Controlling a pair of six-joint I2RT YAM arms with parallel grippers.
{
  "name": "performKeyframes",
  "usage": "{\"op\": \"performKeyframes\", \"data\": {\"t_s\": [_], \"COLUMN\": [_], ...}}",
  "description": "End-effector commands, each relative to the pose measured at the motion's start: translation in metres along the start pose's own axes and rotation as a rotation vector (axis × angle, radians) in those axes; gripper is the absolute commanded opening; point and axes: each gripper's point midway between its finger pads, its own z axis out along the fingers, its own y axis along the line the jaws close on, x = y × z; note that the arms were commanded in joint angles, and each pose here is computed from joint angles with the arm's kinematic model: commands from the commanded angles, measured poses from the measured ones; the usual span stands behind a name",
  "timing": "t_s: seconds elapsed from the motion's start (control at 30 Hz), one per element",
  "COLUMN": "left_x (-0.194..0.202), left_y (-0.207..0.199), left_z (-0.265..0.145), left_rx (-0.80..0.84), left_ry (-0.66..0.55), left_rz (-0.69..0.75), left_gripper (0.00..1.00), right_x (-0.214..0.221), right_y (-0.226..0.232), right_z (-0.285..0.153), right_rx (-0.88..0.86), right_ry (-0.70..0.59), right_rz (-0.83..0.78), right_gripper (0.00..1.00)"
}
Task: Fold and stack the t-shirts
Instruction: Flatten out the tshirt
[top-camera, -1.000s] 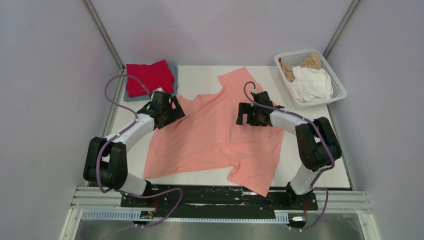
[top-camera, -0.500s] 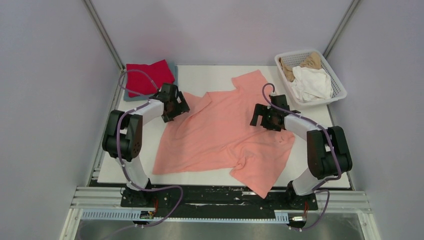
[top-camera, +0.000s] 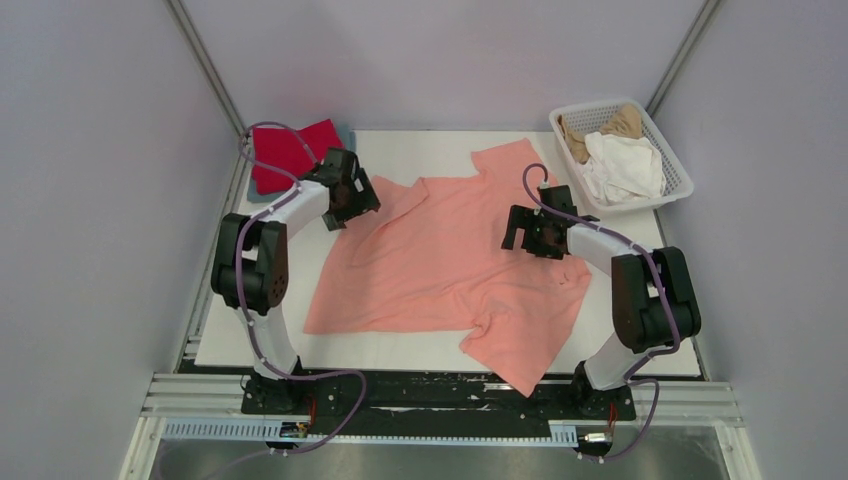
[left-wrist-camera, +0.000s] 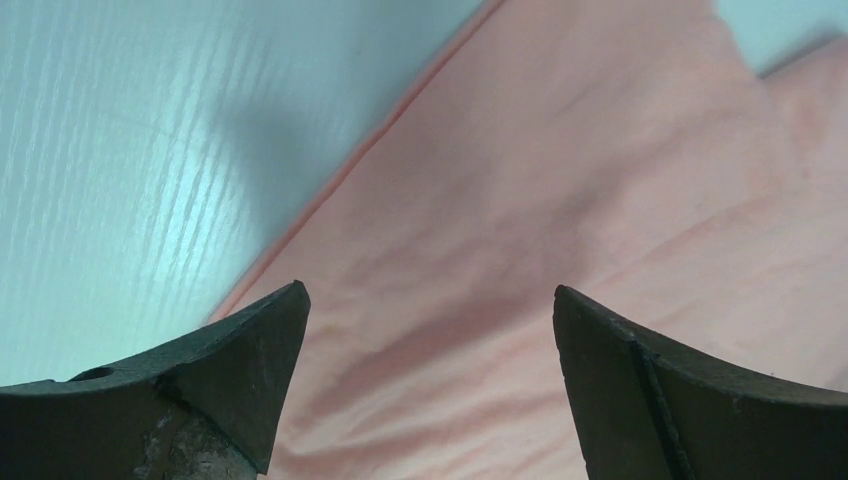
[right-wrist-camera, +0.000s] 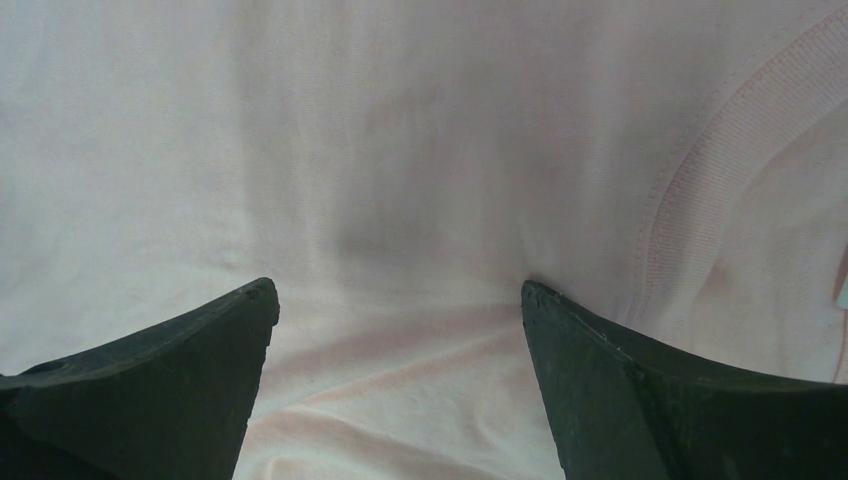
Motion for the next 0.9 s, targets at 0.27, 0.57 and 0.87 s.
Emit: {"op": "performKeyframes", "data": {"t_s": [0.27,0.57,0.87], "left_x": [-0.048,-0.056,-0.059], "left_y": [-0.127,-0.096,-0.071], "left_z": [0.019,0.073,0.095], "left_rx": [0.463,0.212,0.028], "left_ry": [-0.005,-0.01,0.012], "left_rz": [0.149,0.091,0.109], "left_gripper": [1.0,1.0,1.0], "right_x": [0.022,0.021,0.014], "right_y": [-0.022,-0.022,-0.023], "right_z": [-0.001,-0.004,-0.009], "right_rx": [0.088,0.088,0.101], "right_ry": [0.064,0.049,0.021], "right_rz": [-0.01,-0.015,-0.024], "right_gripper": [1.0,1.0,1.0]}}
